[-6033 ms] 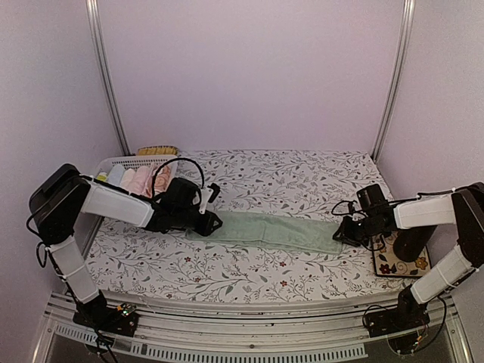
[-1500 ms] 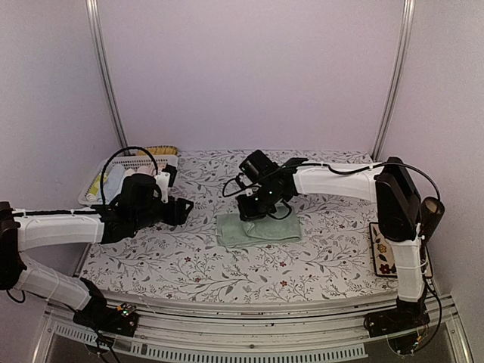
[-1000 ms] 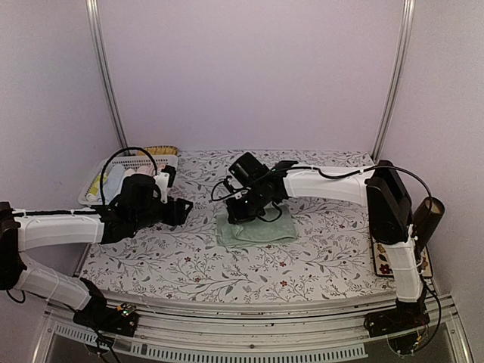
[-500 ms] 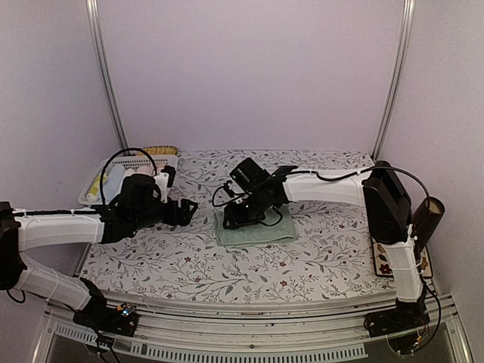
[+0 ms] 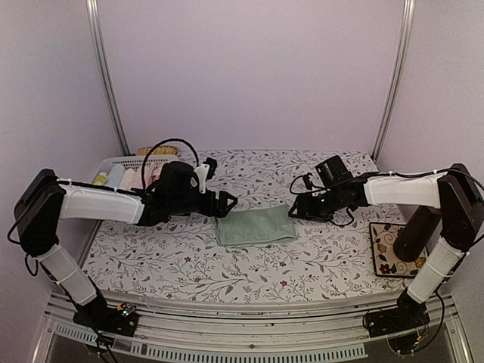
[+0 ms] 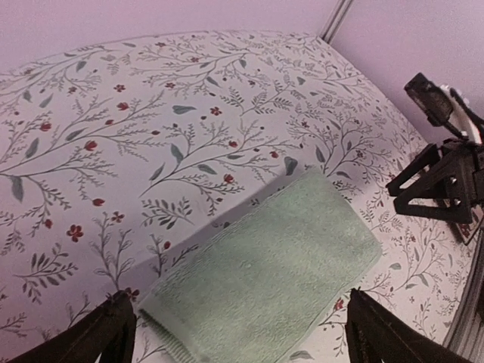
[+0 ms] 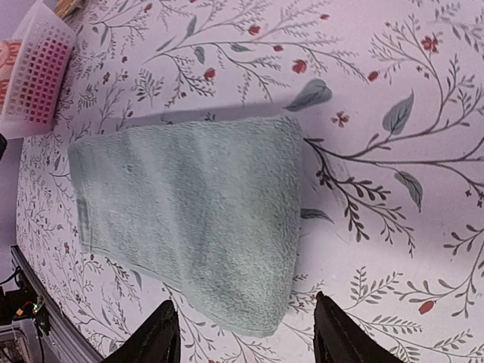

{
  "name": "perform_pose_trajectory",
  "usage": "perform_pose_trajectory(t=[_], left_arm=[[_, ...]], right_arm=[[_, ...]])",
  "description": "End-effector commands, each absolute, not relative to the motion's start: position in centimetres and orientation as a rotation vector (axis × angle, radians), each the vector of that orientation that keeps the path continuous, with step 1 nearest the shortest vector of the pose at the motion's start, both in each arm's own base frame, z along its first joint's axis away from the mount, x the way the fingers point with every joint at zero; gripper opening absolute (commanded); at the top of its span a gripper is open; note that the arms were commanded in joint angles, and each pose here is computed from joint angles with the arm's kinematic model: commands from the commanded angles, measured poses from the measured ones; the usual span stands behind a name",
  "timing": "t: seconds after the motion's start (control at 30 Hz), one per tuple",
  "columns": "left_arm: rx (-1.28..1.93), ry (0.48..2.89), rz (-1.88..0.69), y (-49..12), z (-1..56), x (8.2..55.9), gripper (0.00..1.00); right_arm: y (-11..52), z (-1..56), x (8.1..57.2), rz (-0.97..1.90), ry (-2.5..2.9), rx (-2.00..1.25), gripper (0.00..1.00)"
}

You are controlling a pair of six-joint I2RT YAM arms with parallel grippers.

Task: Roll the towels
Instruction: Fold the towel at the center of the board, then smooth out the towel at the center of the board.

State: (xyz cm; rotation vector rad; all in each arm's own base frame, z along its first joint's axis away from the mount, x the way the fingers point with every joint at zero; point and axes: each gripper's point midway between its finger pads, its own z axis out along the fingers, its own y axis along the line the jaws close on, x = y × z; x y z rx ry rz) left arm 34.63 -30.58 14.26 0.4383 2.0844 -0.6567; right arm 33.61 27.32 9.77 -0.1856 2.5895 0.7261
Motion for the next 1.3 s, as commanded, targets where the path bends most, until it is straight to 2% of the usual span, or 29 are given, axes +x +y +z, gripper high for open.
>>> perform_pose_trajectory(t=[0.0,0.13,0.23,0.6,0.7,0.77,1.07,1.13,1.27], left_arm=[[0.528,2.023,-0.845,-37.3,15.3,34.6,0.97],[0.59,2.04,-0.965,-41.4,13.9,33.9,0.97],[0.581,2.086,-1.005,-42.3,11.9,33.5,0.96],[0.5,2.213,-0.848,-39.1,7.3,34.4,0.97],[0.486,2.252,-0.809,-37.9,5.8,34.2,0.97],[0.463,2.279,-0.767,-36.7,4.9,34.4,0.97],[0.377,2.352,-0.661,-32.7,1.3,36.7,0.97],[0.382,2.357,-0.666,-32.7,1.1,36.5,0.97],[0.41,2.317,-0.719,-33.4,2.4,36.4,0.97]], right_arm=[[26.7,7.8,33.4,0.787,2.6,-0.112,0.61],[26.6,6.1,33.5,0.813,2.627,-0.085,0.59],[26.5,5.3,33.7,0.801,2.64,-0.064,0.5],[26.9,2.3,33.6,0.798,2.706,-0.054,0.37],[26.1,1.6,33.6,0.723,2.723,-0.041,0.27],[25.6,1.4,33.4,0.67,2.731,-0.042,0.24],[24.2,0.5,32.3,0.501,2.763,-0.089,0.26],[24.5,1.0,32.3,0.516,2.757,-0.102,0.29],[25.5,4.5,34.0,0.596,2.669,-0.115,0.42]])
